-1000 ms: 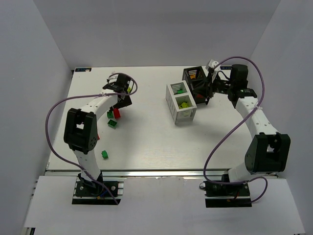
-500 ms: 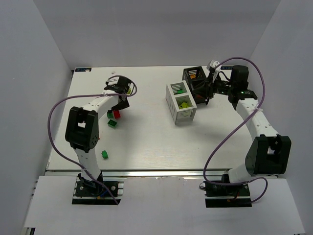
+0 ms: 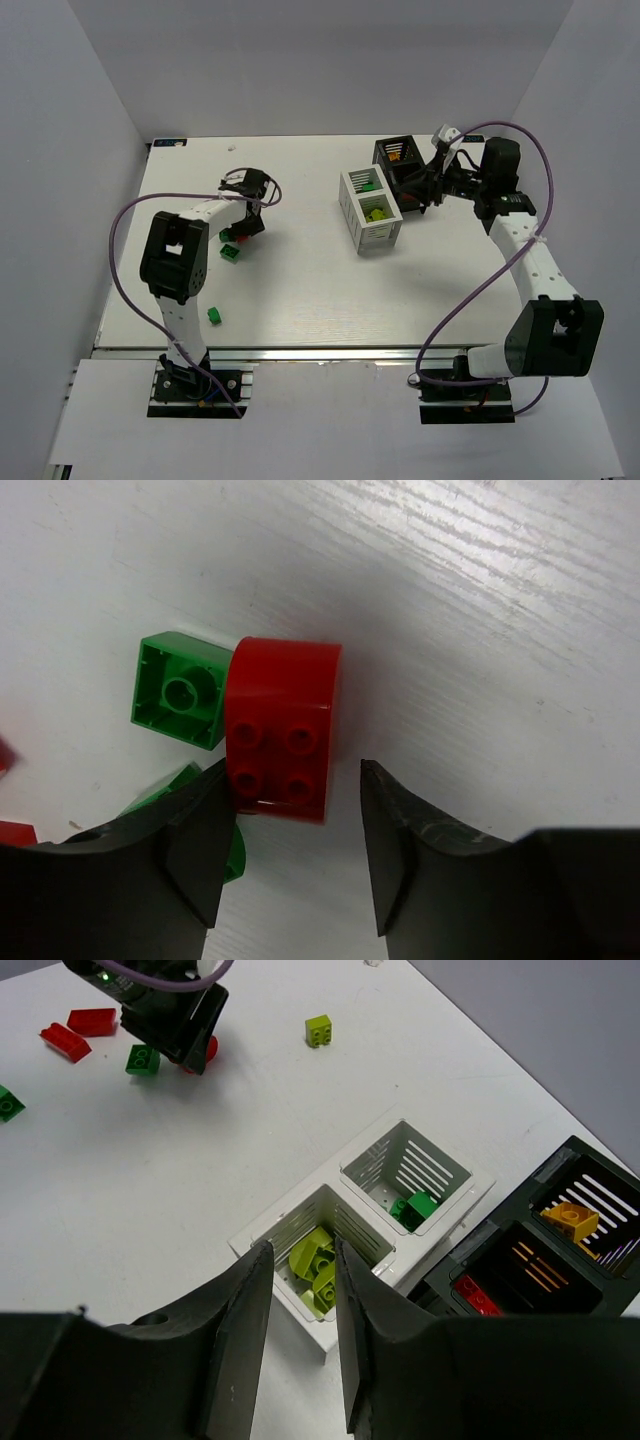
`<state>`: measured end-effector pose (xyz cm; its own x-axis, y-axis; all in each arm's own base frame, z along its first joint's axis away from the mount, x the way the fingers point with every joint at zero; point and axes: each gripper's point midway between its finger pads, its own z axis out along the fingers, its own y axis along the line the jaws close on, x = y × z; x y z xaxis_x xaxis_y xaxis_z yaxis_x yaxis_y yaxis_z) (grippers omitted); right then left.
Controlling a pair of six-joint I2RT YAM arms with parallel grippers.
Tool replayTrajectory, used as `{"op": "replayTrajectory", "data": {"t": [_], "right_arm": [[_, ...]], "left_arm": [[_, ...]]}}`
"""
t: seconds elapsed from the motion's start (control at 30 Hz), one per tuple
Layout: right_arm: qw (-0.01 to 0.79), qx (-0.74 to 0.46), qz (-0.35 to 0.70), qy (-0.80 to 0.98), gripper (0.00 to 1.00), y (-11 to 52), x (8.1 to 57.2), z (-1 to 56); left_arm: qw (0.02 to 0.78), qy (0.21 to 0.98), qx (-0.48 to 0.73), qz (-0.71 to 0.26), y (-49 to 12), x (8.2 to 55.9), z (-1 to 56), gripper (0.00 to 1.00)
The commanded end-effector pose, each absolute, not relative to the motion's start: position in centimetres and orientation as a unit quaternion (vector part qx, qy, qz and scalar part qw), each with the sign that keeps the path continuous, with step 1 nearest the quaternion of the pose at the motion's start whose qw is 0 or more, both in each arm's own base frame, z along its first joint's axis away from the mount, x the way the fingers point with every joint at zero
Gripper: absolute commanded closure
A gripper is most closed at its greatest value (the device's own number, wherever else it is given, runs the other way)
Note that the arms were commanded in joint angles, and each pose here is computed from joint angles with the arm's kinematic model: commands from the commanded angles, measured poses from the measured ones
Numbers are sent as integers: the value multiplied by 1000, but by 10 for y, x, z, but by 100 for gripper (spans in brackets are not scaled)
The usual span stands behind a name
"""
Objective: Sort the legos into containers by color
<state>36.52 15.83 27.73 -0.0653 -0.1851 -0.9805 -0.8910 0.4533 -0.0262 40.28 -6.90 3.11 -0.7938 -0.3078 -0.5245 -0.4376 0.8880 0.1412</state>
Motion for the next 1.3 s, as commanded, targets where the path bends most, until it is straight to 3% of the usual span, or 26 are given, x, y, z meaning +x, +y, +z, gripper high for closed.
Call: {"op": "replayTrajectory", "data": {"t": [0.0, 0.03, 0.13, 0.2, 0.43, 0.57, 0.7, 0.73, 0.8, 0.93, 0.97, 1.03, 1.27], "right_arm": [[561, -415, 324, 639, 63, 158, 356, 294], [563, -416, 324, 637, 63, 158, 355, 297], [563, -417, 325, 635, 63, 158, 351, 300], [562, -420, 327, 633, 63, 158, 348, 301], [534, -418, 358, 642, 63, 162, 329, 286], [491, -408, 410, 652, 64, 173, 312, 274], [400, -369, 525, 654, 51, 196, 279, 265], [354, -326, 565, 670, 48, 201, 270, 266], [338, -336, 584, 656, 43, 218, 259, 266], [323, -334, 581, 668, 30, 255, 252, 275], [319, -324, 584, 673, 21, 261, 254, 281], [305, -321, 588, 677, 15, 273, 252, 280], [304, -328, 581, 680, 12, 284, 258, 271]], "left_arm": [[260, 937, -206, 114, -71, 405, 31, 40], [259, 937, -205, 112, -72, 405, 30, 44], [264, 936, -207, 102, -74, 404, 35, 67], [274, 935, -207, 84, -78, 406, 42, 75], [319, 929, -183, -28, -108, 400, 87, 91], [354, 910, -141, -165, -147, 379, 128, 92], [401, 826, -16, -396, -222, 348, 185, 92], [404, 808, 6, -430, -232, 336, 192, 92], [417, 765, 49, -488, -252, 306, 205, 92], [420, 703, 104, -564, -283, 262, 227, 91], [422, 681, 126, -586, -295, 248, 239, 90], [419, 669, 138, -598, -303, 239, 244, 91], [415, 630, 158, -638, -323, 221, 271, 91]]}}
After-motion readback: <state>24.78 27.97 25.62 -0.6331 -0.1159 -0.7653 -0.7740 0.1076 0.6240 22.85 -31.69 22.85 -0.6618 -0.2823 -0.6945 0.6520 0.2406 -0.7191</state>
